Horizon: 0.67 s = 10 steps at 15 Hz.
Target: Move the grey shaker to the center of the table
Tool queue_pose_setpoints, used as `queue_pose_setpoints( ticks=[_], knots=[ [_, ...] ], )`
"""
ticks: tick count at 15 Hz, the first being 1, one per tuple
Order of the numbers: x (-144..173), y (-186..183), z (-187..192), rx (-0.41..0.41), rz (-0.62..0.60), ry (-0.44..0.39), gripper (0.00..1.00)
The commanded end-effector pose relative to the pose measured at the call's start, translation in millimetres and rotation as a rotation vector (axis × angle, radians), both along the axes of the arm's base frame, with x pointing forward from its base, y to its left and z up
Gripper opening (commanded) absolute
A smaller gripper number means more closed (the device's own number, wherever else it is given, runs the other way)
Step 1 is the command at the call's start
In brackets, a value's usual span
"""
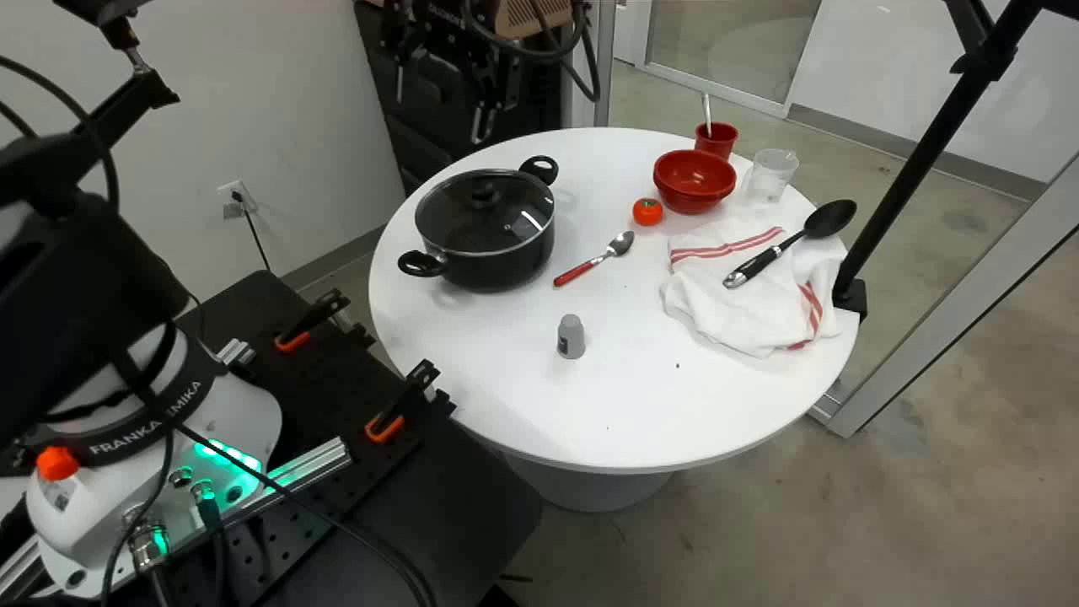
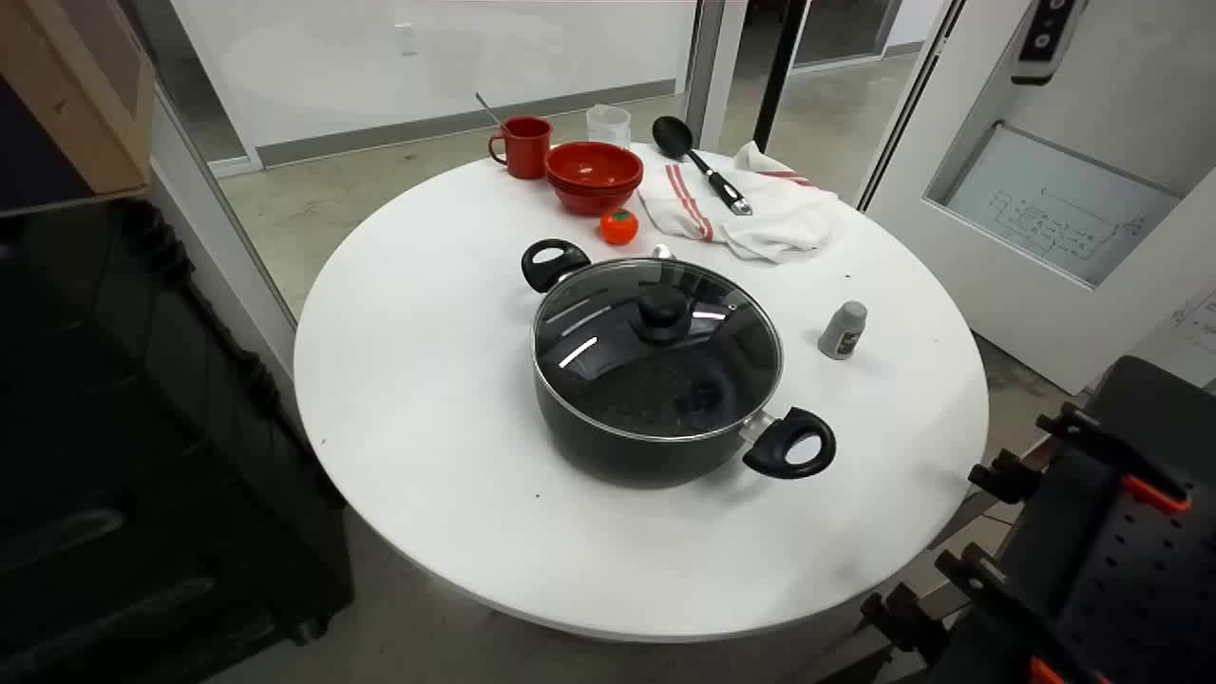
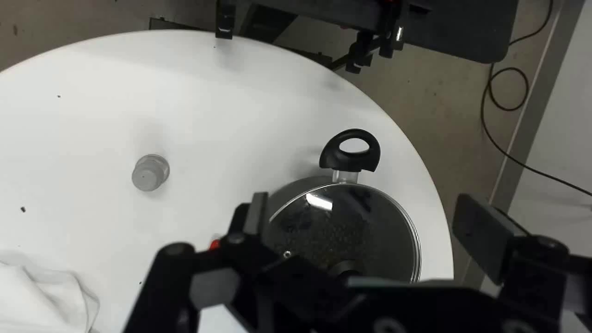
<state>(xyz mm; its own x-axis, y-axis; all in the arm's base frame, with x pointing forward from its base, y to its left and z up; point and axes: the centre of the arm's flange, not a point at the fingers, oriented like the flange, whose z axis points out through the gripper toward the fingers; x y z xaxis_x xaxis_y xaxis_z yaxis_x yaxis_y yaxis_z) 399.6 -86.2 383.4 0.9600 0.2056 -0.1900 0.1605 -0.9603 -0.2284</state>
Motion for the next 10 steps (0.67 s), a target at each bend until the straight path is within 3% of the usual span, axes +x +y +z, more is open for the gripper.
queue_pose_setpoints(
  ticks=[1, 7, 10],
  knots=[
    [0.0, 0.0, 0.0, 0.0, 0.0, 0.0, 1.0],
    [0.1, 0.0, 0.0, 0.0, 0.0, 0.0, 1.0],
    [-4.7, -14.6, -16.1, 0.072, 0.004, -0.174, 1.0]
  ],
)
